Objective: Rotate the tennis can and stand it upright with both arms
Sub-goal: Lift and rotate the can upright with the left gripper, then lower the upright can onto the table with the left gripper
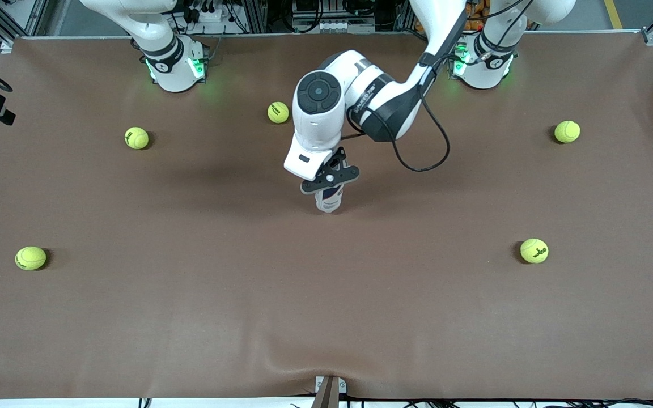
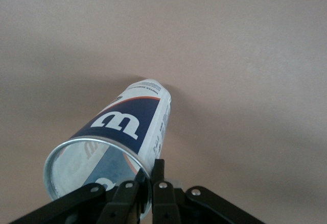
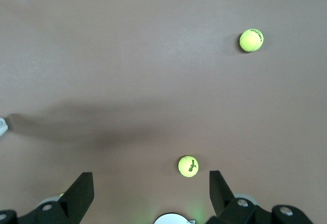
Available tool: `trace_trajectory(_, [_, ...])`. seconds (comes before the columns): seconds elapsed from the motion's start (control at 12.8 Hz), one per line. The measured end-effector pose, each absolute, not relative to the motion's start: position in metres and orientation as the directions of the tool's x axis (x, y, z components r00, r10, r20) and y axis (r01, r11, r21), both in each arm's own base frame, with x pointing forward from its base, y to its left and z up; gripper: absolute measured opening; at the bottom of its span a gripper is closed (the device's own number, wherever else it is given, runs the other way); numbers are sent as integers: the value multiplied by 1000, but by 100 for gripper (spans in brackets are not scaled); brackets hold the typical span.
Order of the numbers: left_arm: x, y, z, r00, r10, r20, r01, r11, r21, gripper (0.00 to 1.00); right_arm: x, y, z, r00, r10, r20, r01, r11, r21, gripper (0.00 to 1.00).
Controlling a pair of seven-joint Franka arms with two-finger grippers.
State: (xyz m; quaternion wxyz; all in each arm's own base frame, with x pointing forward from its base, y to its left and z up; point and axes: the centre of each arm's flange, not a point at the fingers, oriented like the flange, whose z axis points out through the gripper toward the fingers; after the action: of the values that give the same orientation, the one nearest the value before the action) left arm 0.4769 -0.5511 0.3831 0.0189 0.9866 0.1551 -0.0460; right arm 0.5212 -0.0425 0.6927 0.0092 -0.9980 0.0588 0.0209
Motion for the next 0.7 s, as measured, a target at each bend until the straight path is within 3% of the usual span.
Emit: trace_trajectory(0.7, [479,-552,357,943,315,-104,316,-949,-11,5,533,-42,675,991,-115,-74,-117,-993,-12,100])
